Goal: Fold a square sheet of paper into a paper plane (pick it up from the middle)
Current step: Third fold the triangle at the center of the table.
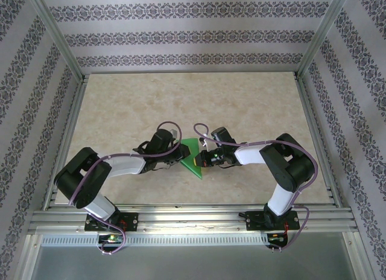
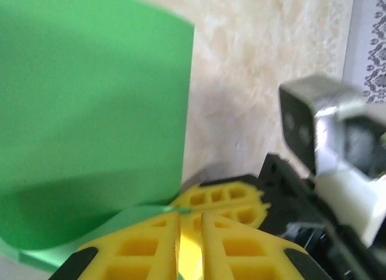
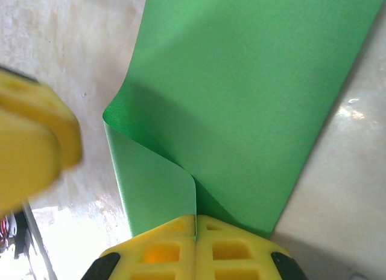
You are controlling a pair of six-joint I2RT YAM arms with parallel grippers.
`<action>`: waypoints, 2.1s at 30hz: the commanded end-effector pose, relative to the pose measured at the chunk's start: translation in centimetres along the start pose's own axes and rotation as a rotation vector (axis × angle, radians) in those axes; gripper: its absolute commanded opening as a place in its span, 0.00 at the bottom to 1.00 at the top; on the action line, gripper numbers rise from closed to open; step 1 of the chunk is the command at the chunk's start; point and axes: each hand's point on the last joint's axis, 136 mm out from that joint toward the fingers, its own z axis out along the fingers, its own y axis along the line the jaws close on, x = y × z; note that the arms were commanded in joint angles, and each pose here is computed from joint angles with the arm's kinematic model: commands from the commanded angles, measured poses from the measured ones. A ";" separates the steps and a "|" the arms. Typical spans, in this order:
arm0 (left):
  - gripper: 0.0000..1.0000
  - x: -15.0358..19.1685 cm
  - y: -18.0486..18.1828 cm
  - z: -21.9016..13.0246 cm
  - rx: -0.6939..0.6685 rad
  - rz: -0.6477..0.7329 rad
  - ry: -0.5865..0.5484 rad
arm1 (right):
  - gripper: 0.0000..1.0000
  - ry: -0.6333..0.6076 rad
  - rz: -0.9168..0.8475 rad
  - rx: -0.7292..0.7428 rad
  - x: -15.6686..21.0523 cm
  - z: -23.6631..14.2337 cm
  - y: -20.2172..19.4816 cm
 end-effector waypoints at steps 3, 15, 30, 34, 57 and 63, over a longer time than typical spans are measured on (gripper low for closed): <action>0.17 -2.1 1.5 1.2 -0.076 -0.008 0.025 | 0.00 0.030 0.042 0.091 1.7 0.6 -2.9; 0.16 -0.5 5.0 3.7 -0.198 -0.029 0.146 | 0.00 0.027 0.040 0.076 1.4 0.6 -2.5; 0.14 0.0 6.2 3.5 -0.234 -0.019 0.157 | 0.00 0.003 0.015 0.062 0.6 0.1 -1.6; 0.14 0.0 6.0 3.6 -0.229 -0.019 0.163 | 0.00 -0.012 0.005 0.055 0.4 -0.1 -1.0; 0.14 0.1 6.0 3.7 -0.219 -0.021 0.166 | 0.00 -0.013 -0.026 0.021 0.0 -0.1 -0.1; 0.14 0.1 5.9 3.8 -0.215 -0.018 0.168 | 0.00 -0.005 -0.023 0.018 0.0 0.1 -0.1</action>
